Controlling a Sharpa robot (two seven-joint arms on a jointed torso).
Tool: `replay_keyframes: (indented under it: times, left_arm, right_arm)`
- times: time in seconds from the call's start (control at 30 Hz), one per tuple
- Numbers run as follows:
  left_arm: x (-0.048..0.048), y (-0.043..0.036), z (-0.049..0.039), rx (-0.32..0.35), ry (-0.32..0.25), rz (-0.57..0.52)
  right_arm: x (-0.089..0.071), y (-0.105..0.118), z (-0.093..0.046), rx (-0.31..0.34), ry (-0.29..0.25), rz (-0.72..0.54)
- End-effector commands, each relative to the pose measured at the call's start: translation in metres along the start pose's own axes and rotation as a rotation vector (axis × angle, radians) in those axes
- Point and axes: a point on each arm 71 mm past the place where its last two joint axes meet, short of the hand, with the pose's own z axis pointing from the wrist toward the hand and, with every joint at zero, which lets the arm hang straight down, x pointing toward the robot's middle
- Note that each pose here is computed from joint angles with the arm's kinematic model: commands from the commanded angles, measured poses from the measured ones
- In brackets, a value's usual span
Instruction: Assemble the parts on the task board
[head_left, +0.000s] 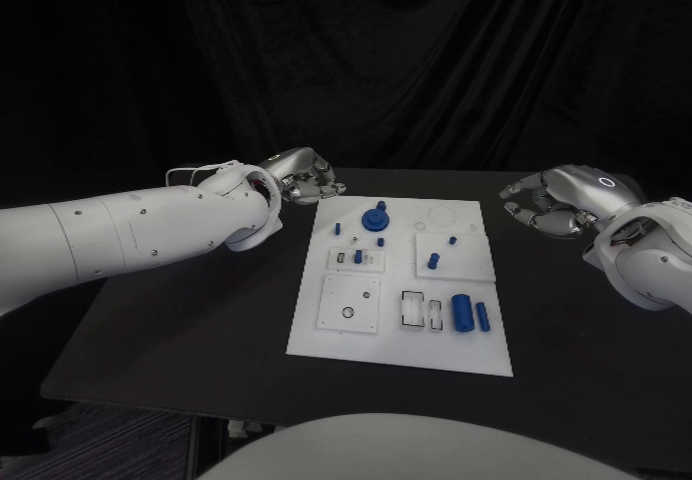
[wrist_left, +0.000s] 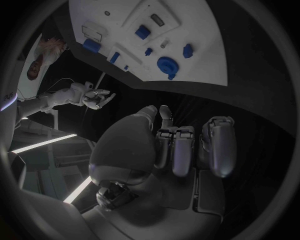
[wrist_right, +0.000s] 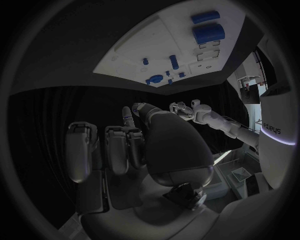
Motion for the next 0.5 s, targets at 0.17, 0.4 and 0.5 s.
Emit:
replay_keyframes:
  times: [0.17, 0.4, 0.5]
  left_arm:
    - [0.014, 0.017, 0.0144, -0.191, 0.282, 0.037]
    - [0.0205, 0.019, 0.0233, -0.244, 0.379, 0.065]
    - [0.0207, 0.0202, 0.0272, -0.256, 0.388, 0.071]
  right_arm:
    - [0.0, 0.0, 0.0, 0.007, -0.007, -0.001]
    - [0.001, 0.0, 0.001, 0.005, -0.003, -0.001]
    - [0.001, 0.0, 0.001, 0.006, 0.0, -0.001]
